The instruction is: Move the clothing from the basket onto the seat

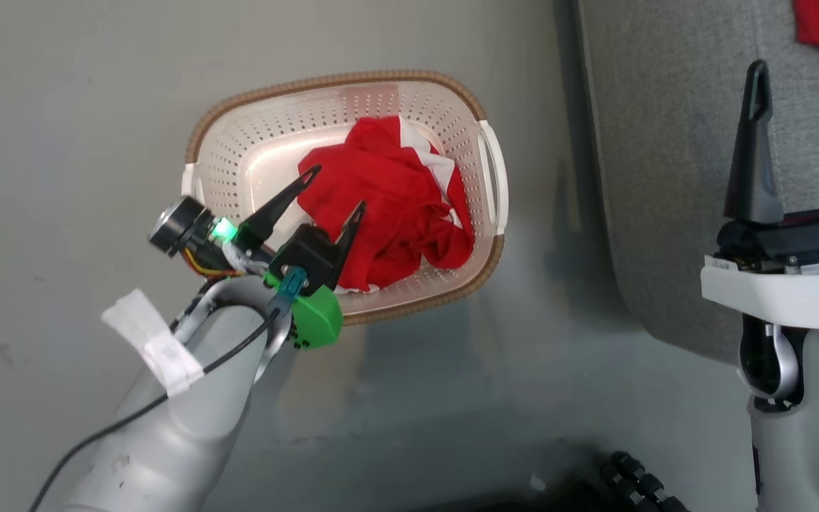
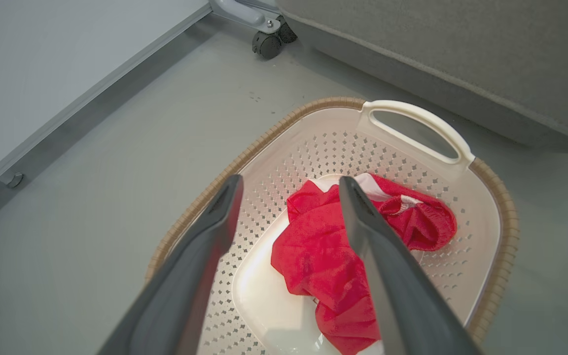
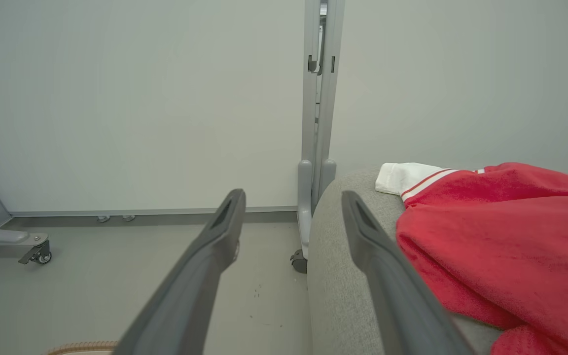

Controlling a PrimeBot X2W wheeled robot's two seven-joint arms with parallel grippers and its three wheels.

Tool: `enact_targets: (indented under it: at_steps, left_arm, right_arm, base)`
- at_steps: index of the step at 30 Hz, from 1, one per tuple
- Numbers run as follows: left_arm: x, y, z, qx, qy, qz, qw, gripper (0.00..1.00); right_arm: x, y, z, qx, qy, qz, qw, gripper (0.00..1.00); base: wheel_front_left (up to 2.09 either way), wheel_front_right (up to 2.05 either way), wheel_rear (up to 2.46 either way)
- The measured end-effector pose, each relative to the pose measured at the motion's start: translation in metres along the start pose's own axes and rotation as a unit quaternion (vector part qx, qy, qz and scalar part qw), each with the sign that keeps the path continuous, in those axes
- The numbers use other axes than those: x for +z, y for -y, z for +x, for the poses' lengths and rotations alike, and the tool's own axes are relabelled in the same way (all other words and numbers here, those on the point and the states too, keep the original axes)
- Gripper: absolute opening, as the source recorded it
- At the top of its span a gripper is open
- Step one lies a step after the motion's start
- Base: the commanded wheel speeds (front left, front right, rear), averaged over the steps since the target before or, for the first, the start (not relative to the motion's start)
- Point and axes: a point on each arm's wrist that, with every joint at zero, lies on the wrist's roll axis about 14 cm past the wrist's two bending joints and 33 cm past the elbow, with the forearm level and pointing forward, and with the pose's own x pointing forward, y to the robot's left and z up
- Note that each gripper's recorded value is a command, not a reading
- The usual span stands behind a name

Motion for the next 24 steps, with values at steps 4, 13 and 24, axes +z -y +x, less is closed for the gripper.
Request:
enact_targets:
  at_steps: [4, 13, 24]
  left_arm:
    - [-0.027, 0.008, 0.028, -0.057, -0.034, 0.058, 0.996, 1.0]
    - [-0.094, 0.021, 0.076, -0.132, -0.122, 0.097, 0.979, 1.0]
    - [-0.142, 0.048, 0.099, -0.181, -0.177, 0.085, 0.964, 1.0]
  right_arm:
    - [-0.017, -0.001, 0.012, 0.005, -0.004, -0.005, 1.0, 1.0]
    - [-0.042, 0.0, 0.027, 0.009, -0.005, -0.01, 1.0, 1.0]
    - [-0.069, 0.008, 0.025, 0.005, -0.028, -0.024, 0.999, 1.0]
  base:
    - [0.0, 0.0, 0.0]
    - [0.0, 0.0, 0.0]
    - [0.0, 0.0, 0.0]
